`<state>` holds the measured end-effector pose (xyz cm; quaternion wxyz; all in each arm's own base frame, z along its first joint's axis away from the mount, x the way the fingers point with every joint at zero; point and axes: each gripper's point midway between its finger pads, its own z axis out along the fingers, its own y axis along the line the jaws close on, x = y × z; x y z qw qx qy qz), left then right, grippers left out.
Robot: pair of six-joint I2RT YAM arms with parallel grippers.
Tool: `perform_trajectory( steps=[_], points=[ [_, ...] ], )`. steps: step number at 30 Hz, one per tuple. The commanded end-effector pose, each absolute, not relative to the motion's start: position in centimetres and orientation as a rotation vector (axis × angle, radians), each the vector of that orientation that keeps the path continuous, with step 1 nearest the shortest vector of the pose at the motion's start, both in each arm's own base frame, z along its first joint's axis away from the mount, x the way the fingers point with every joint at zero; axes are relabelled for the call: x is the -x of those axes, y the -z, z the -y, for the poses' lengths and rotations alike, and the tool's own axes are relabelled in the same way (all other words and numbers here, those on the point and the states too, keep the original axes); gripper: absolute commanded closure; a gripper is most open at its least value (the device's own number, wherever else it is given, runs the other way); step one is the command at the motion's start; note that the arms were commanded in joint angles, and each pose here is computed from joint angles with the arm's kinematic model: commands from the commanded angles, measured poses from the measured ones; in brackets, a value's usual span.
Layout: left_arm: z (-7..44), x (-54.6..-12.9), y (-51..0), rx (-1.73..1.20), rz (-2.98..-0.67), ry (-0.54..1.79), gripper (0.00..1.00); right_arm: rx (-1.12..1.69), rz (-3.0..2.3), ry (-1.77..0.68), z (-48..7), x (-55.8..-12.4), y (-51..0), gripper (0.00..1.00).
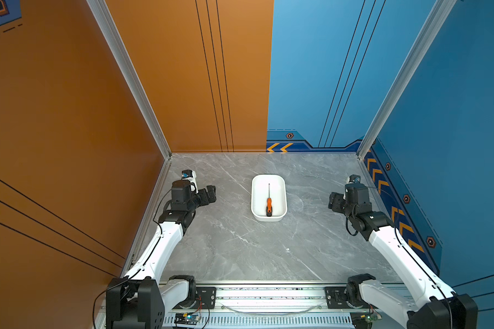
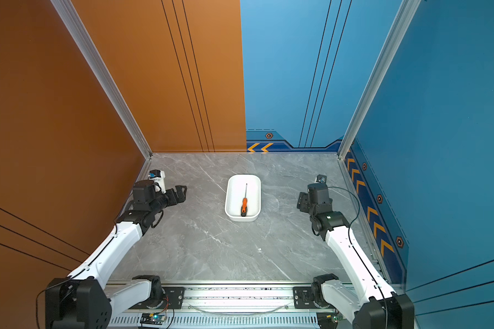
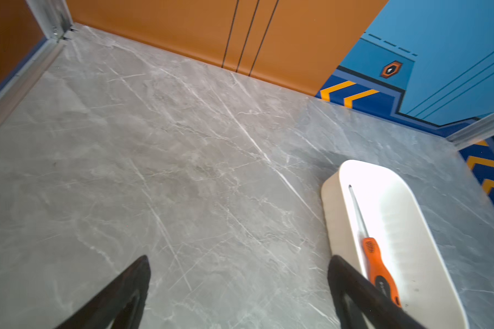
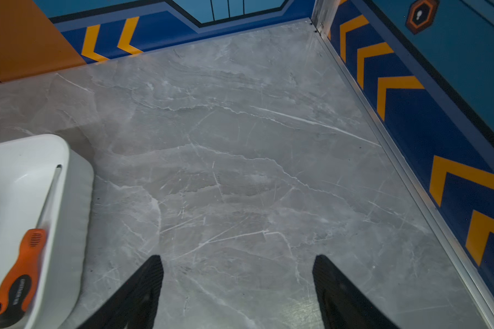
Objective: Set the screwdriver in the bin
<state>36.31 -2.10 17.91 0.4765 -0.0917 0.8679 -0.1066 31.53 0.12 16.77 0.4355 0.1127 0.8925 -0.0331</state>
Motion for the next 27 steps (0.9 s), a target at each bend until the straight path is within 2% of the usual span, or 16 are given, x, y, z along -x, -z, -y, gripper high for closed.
perform_trajectory(
  steps=[1,8,14,27],
  points=[
    [-0.4,-35.9,-16.8,0.224,-2.106,0.079,0.02,-0.161,-2.092,0.092,-0.2,-32.6,-16.9,0.16],
    [-1.1,-36.9,-15.9,0.154,-1.964,0.012,0.02,-0.192,-1.951,0.151,2.1,-33.5,-14.3,0.14],
    [-1.5,-38.0,-13.4,0.126,-1.980,-0.024,0.02,-0.235,-1.828,0.134,3.6,-34.9,-13.1,0.14],
    [-0.8,-38.9,-10.1,0.031,-1.892,-0.045,0.02,-0.221,-1.768,0.075,3.1,-37.5,-10.4,0.13]
  ],
)
